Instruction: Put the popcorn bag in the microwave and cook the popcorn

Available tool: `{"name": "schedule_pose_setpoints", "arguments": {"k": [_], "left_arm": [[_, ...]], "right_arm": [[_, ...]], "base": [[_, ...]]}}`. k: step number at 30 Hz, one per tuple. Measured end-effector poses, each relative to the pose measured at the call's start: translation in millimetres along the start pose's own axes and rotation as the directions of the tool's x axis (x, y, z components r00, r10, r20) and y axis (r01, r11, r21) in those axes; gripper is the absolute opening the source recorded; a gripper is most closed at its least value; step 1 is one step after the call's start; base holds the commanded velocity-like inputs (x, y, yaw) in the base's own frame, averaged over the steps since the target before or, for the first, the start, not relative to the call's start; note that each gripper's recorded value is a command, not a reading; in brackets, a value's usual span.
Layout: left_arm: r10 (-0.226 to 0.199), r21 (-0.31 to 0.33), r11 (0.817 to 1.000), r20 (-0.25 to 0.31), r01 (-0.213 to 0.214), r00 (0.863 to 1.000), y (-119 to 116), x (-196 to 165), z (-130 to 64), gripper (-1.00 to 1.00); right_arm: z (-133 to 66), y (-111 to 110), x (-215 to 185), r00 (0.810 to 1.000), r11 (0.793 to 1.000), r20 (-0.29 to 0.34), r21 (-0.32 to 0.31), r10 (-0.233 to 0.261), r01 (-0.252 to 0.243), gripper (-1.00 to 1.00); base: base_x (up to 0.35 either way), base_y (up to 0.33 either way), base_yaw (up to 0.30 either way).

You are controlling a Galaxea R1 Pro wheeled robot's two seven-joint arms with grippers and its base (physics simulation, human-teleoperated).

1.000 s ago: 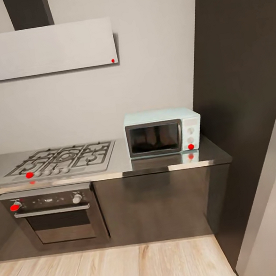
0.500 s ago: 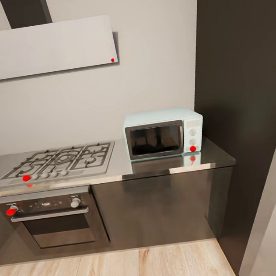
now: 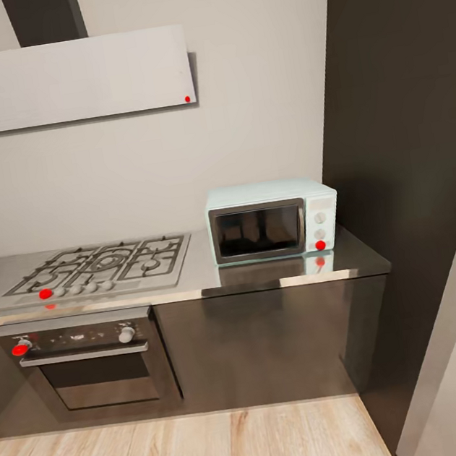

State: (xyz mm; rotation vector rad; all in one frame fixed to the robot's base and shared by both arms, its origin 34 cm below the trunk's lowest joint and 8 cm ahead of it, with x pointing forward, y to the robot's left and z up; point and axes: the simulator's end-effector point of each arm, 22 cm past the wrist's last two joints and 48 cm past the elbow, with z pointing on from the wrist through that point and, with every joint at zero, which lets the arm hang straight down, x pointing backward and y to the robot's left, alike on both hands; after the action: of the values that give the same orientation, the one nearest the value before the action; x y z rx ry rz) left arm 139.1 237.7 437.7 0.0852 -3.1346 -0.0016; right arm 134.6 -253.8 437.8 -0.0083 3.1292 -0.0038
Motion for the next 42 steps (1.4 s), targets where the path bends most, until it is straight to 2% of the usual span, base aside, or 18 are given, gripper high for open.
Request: {"name": "schedule_pose_setpoints", "arguments": {"k": [20, 25, 26, 29, 31, 33, 35, 37, 39, 41, 42], "left_arm": [[0.001, 0.001, 1.0, 0.0, -0.001, 1.0, 0, 0, 0.0, 1.0], [0.001, 0.001, 1.0, 0.0, -0.001, 1.0, 0, 0, 0.0, 1.0], [0.001, 0.001, 1.0, 0.0, -0.001, 1.0, 0, 0, 0.0, 1.0], [0.0, 0.001, 1.0, 0.001, 0.0, 1.0, 0, 0, 0.0, 1.0], [0.001, 0.001, 1.0, 0.001, -0.001, 1.0, 0, 0, 0.0, 1.0], [0.0, 0.001, 1.0, 0.0, 0.0, 1.0, 0, 0, 0.0, 1.0], [0.0, 0.001, 1.0, 0.0, 0.0, 1.0, 0, 0, 0.0, 1.0], [0.001, 0.001, 1.0, 0.001, -0.001, 1.0, 0, -1, 0.0, 1.0], [0.001, 0.001, 1.0, 0.001, -0.001, 1.0, 0, 0, 0.0, 1.0], [0.001, 0.001, 1.0, 0.001, -0.001, 1.0, 0, 0, 0.0, 1.0], [0.001, 0.001, 1.0, 0.0, -0.001, 1.0, 0, 0, 0.0, 1.0]], "right_arm": [[0.0, -4, 0, 1.0, 1.0, 0.0, 0.004, -0.007, 0.007, 1.0], [0.0, -6, -1, 1.0, 1.0, 0.0, 0.007, -0.026, 0.026, 1.0], [0.2, -6, -11, 0.999, 1.0, 0.019, 0.007, -0.026, 0.026, 1.0], [-4.5, -3, -83, 0.989, 0.999, 0.143, 0.021, -0.035, 0.033, 1.0], [-11.2, -3, -118, 0.982, 0.997, 0.172, 0.036, -0.074, 0.069, 1.0], [-32.2, -2, -179, 0.965, 0.99, 0.221, 0.068, -0.138, 0.126, 1.0], [-62.0, -4, -236, 0.945, 0.986, 0.289, 0.098, -0.156, 0.133, 1.0], [-109.0, -4, -300, 0.905, 0.985, 0.394, 0.124, -0.158, 0.118, 1.0], [-171.8, -5, -361, 0.85, 0.985, 0.503, 0.147, -0.155, 0.092, 1.0], [-231.6, -6, -410, 0.804, 0.985, 0.576, 0.159, -0.145, 0.064, 1.0], [-268.0, -2, -442, 0.779, 0.987, 0.613, 0.154, -0.133, 0.048, 1.0]], "base": [[0.0, 0.018, 0.0], [0.0, 0.0, 0.0], [0.0, 0.0, 0.0], [0.0, 0.0, 0.0], [0.0, 0.0, 0.0], [0.0, 0.0, 0.0], [0.0, 0.0, 0.0], [0.0, 0.0, 0.0], [0.0, 0.0, 0.0], [0.0, 0.0, 0.0], [0.0, 0.0, 0.0]]}}
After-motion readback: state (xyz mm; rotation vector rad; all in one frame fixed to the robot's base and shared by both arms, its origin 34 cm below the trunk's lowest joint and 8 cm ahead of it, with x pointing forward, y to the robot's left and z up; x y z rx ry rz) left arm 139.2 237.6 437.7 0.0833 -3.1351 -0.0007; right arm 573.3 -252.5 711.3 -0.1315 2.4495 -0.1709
